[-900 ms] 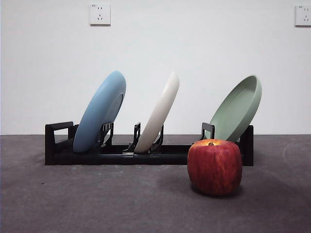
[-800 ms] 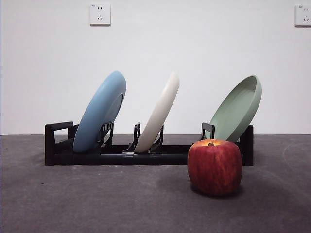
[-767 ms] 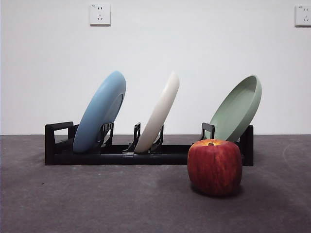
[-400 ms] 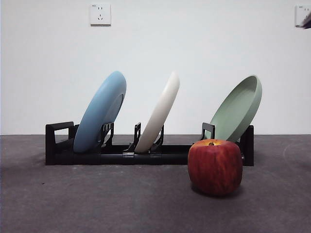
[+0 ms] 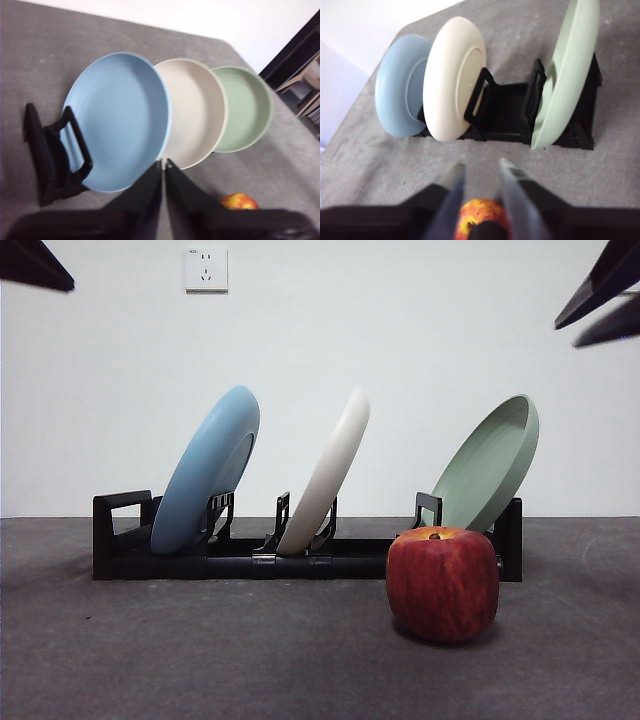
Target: Take the blue plate from the plate rack,put the plate on the table,take the apple from the table,put the apple in the plate
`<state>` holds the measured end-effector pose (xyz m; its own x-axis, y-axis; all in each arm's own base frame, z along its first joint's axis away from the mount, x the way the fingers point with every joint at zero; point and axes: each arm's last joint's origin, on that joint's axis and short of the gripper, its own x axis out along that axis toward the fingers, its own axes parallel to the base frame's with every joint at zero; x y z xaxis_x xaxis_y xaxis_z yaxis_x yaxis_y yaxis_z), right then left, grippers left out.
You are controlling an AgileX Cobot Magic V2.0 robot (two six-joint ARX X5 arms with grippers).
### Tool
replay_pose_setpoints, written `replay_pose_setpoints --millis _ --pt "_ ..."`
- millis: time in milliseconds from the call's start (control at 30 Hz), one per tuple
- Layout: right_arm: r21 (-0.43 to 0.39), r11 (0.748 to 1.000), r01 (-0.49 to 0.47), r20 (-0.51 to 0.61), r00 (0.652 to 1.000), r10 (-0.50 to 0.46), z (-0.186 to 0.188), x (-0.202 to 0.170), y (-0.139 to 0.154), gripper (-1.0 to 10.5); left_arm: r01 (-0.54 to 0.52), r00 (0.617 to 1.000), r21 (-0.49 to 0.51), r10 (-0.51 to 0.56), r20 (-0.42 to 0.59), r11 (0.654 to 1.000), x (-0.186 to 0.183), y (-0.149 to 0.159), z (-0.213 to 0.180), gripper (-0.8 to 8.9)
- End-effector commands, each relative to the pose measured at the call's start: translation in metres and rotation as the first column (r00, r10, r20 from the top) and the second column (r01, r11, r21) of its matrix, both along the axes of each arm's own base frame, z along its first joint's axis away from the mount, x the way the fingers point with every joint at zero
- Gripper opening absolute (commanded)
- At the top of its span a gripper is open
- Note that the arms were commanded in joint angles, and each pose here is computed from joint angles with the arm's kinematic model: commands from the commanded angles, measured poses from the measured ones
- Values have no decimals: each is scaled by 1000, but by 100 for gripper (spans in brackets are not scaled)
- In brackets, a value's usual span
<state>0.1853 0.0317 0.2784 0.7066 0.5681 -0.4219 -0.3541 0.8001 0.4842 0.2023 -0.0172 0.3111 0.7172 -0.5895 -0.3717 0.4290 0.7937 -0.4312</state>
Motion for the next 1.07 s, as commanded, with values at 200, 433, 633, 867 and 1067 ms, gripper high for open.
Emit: replay_pose_setpoints --millis 200,433,633,867,1067 --pt "-6 1000 -7 19 1000 7 4 1 0 351 -16 1000 72 17 -16 997 19 -17 -11 346" --pt "-6 1000 -8 24 1000 8 6 1 0 351 55 997 114 -49 -51 992 53 -45 0 346" --pt "-5 1000 -8 22 1000 8 6 1 0 350 74 994 262 -51 -94 962 92 -69 16 346" --pt "-6 1000 -8 16 1000 8 5 1 0 350 116 986 323 -69 -151 939 135 -93 17 346" --pt "-7 1000 -7 16 1000 7 5 1 0 350 157 976 329 -96 -195 931 152 -110 1 346"
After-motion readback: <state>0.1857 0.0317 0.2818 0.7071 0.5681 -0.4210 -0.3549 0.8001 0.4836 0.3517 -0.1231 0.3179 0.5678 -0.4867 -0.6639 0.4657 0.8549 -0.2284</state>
